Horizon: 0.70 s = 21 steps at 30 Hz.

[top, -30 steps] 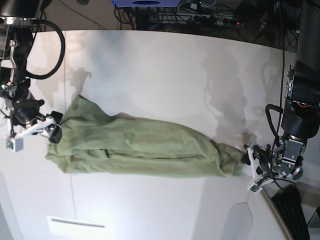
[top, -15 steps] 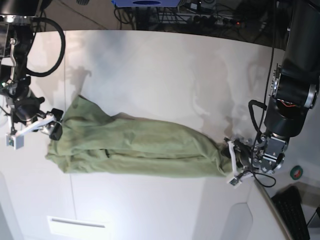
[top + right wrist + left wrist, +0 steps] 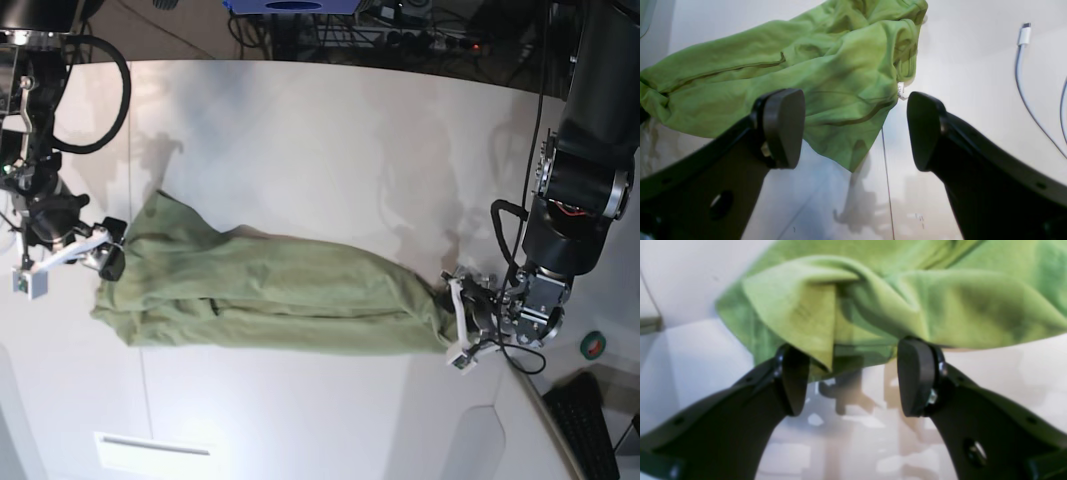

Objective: Layout the t-shirt on the table in an organized manner, then fold the t-shirt properly
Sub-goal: 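Hold the shirt ends with both grippers, adjusting the right gripper's grip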

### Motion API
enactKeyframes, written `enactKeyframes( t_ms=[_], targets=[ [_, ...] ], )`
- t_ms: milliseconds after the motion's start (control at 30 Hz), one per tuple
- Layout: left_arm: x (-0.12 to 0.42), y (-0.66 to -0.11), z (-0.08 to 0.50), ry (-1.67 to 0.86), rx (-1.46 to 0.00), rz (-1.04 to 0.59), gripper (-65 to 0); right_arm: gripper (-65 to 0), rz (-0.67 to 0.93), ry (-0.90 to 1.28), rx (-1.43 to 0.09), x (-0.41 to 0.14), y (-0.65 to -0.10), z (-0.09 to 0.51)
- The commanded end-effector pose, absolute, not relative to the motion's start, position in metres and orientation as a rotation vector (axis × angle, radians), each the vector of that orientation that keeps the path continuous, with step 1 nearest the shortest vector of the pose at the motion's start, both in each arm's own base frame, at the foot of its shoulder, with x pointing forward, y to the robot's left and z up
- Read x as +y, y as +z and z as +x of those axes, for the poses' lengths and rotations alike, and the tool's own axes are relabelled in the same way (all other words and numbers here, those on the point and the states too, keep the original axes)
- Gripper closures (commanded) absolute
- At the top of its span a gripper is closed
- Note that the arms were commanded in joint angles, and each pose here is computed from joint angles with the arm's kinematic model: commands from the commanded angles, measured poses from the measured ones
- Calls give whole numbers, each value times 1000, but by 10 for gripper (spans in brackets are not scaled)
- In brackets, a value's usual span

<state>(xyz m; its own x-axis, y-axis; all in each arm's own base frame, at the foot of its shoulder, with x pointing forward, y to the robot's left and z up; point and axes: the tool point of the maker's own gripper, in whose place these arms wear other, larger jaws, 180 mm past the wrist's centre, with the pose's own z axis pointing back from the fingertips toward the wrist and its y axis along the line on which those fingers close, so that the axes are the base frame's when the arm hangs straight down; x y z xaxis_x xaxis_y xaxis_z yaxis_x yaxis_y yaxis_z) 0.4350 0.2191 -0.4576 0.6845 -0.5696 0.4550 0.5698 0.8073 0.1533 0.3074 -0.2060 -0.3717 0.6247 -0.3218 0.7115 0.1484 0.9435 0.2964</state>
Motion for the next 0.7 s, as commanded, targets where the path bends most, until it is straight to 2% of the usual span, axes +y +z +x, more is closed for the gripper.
enactKeyframes(
  t_ms=[0, 233, 400, 533, 667],
  targets=[
    [221, -434, 458, -636, -576, 16, -388, -446, 213, -270, -916, -211, -356, 318],
    [231, -426, 470, -603, -639, 67, -387, -446, 213, -270, -916, -211, -356, 318],
    [235, -433, 465, -580, -622, 68, -378, -446, 213, -270, -916, -211, -356, 318],
    [233, -433, 466, -579, -640, 59, -255, -446, 213, -270, -916, -211, -356, 318],
    [239, -431, 468, -563, -652, 81, -240, -446, 213, -270, -916, -211, -356, 318]
  ],
)
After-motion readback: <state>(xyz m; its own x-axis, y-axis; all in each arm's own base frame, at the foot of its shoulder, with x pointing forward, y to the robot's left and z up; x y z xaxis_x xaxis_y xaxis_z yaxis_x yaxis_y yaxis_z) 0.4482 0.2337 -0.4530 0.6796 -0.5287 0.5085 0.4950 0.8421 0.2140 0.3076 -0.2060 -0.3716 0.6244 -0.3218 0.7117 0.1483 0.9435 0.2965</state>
